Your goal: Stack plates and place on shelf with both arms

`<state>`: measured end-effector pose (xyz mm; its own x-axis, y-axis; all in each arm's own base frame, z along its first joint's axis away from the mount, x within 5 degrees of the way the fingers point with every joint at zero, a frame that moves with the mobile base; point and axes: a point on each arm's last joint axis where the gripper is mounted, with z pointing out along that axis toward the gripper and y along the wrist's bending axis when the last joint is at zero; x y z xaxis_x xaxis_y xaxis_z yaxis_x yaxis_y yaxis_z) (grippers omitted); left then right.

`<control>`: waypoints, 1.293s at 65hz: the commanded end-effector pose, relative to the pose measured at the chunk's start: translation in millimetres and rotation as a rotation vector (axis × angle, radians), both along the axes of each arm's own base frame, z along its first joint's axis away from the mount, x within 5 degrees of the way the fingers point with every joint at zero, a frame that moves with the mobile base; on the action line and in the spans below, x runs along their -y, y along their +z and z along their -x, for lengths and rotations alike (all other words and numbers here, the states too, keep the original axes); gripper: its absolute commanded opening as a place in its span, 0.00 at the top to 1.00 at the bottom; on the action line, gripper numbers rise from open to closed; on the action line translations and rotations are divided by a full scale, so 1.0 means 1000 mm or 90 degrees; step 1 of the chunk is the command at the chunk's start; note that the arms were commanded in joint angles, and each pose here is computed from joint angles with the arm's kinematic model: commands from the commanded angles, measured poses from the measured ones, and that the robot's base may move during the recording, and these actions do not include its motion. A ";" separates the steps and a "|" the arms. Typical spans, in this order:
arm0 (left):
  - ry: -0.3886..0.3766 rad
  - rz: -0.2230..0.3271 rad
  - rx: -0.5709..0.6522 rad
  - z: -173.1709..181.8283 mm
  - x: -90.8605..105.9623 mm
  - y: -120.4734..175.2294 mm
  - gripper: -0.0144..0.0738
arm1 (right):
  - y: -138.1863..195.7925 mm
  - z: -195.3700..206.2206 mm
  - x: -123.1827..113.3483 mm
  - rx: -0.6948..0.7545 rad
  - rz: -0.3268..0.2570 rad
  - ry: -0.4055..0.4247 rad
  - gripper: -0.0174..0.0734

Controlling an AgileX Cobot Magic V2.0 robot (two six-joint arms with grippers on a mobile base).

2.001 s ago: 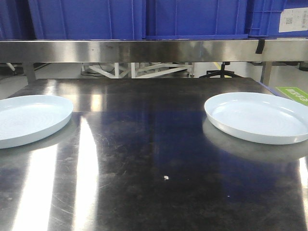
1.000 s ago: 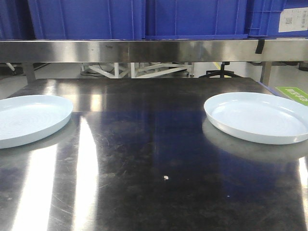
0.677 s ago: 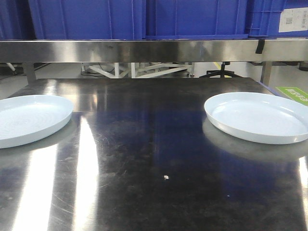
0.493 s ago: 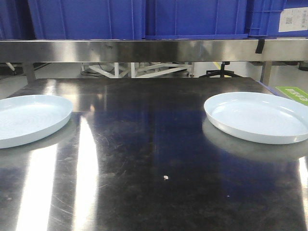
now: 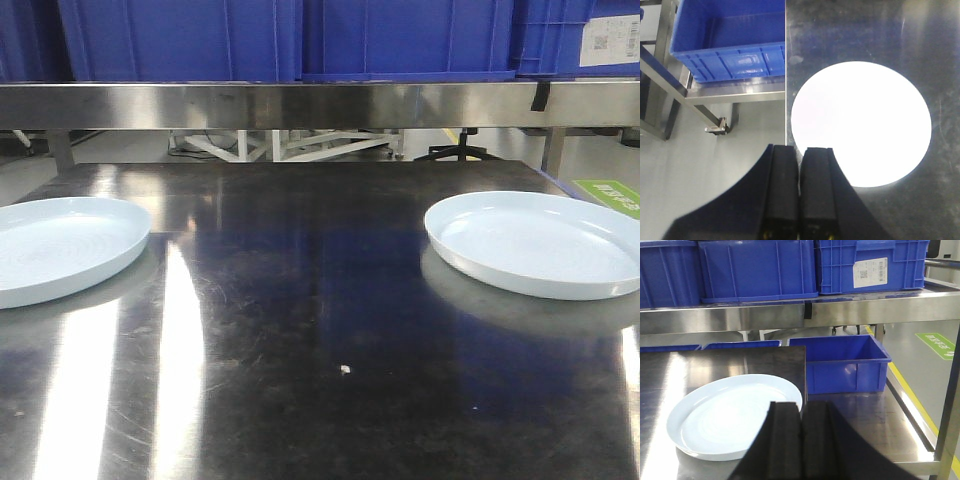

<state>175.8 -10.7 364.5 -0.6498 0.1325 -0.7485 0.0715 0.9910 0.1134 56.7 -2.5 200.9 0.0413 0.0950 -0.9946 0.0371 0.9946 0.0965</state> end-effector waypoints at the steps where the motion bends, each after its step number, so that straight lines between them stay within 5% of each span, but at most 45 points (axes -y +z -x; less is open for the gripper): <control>1: -0.008 0.002 0.052 -0.003 0.002 0.012 0.74 | 0.010 0.002 -0.001 0.072 0.008 0.009 0.78; 44: -0.019 0.016 0.129 -0.008 0.004 0.022 0.74 | 0.010 0.002 -0.001 0.072 0.008 0.009 0.78; 62: -0.020 0.019 0.136 -0.009 0.004 0.023 0.74 | 0.046 0.011 -0.005 0.224 0.010 0.029 0.78; 68: -0.020 0.019 0.133 -0.009 0.004 0.022 0.74 | 0.060 0.007 -0.001 0.133 -0.032 0.011 0.78; 84: -0.020 0.032 0.127 -0.008 0.006 0.022 0.74 | 0.115 -0.049 0.003 -0.092 -0.043 -0.010 0.78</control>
